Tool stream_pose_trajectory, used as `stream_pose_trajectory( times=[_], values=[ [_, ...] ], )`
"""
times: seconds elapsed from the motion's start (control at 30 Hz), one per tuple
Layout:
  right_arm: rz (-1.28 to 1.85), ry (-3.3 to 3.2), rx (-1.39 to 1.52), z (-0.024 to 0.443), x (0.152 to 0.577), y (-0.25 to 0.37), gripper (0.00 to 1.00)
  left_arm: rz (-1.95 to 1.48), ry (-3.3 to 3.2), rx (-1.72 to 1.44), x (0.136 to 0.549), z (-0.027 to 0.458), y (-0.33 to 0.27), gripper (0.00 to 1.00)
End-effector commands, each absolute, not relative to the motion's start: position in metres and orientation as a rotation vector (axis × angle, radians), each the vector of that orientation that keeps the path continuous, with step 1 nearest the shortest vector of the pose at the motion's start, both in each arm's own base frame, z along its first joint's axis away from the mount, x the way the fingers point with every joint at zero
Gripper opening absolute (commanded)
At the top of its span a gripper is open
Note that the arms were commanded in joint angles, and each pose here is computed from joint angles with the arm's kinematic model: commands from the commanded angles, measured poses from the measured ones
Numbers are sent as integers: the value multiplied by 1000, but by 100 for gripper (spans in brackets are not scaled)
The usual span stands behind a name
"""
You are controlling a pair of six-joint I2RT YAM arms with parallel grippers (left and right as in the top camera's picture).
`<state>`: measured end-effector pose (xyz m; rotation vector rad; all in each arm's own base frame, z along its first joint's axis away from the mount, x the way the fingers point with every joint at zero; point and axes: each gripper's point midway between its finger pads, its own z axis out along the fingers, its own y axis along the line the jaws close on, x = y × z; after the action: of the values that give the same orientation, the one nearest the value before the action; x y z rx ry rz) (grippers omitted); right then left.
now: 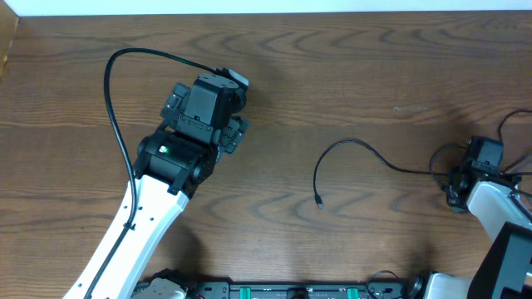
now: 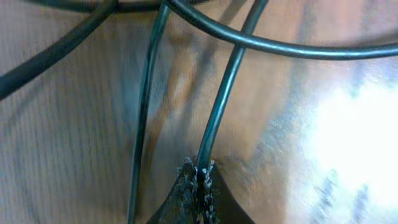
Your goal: Untangle cables
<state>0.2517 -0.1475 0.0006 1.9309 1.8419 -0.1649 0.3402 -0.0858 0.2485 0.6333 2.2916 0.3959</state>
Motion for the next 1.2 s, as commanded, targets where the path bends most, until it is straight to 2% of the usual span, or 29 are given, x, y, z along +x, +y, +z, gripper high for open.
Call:
stream_pose_trajectory(
  times=[0.0, 0.13, 0.4, 0.57, 0.73, 0.77, 0.8, 0.83, 0.87, 0.9, 1.17],
  values=[
    [-224, 1915, 1808, 3, 256, -154, 1, 397, 2292, 622, 340, 250, -84, 98],
    [-223, 1935, 1665, 33, 277, -167, 1, 397, 2292, 622, 340, 250, -84, 98],
    [-194, 1726, 1550, 137, 306, -212, 1, 397, 2292, 622, 340, 250, -84, 98],
    [-263, 1598, 1568, 175, 295, -255, 1, 397, 2292, 622, 340, 250, -84, 98],
    [-315, 1484, 1653, 186, 264, -296, 1, 397, 2292, 621, 340, 250, -84, 98],
    [-292, 1484, 1661, 185, 261, -299, 9, 397, 2292, 621, 340, 250, -84, 98],
    [-255, 1501, 1660, 183, 261, -301, 28, 397, 2292, 621, 340, 250, -84, 98],
    [-206, 1542, 1645, 179, 263, -299, 63, 397, 2292, 621, 340, 250, -84, 98],
    [-160, 1570, 1643, 174, 266, -295, 85, 397, 2292, 621, 340, 250, -84, 98],
    [-126, 1592, 1642, 171, 269, -291, 99, 397, 2292, 621, 340, 250, -84, 98],
    [195, 1899, 1550, 138, 312, -206, 99, 373, 2294, 632, 339, 249, -87, 98]
  ],
)
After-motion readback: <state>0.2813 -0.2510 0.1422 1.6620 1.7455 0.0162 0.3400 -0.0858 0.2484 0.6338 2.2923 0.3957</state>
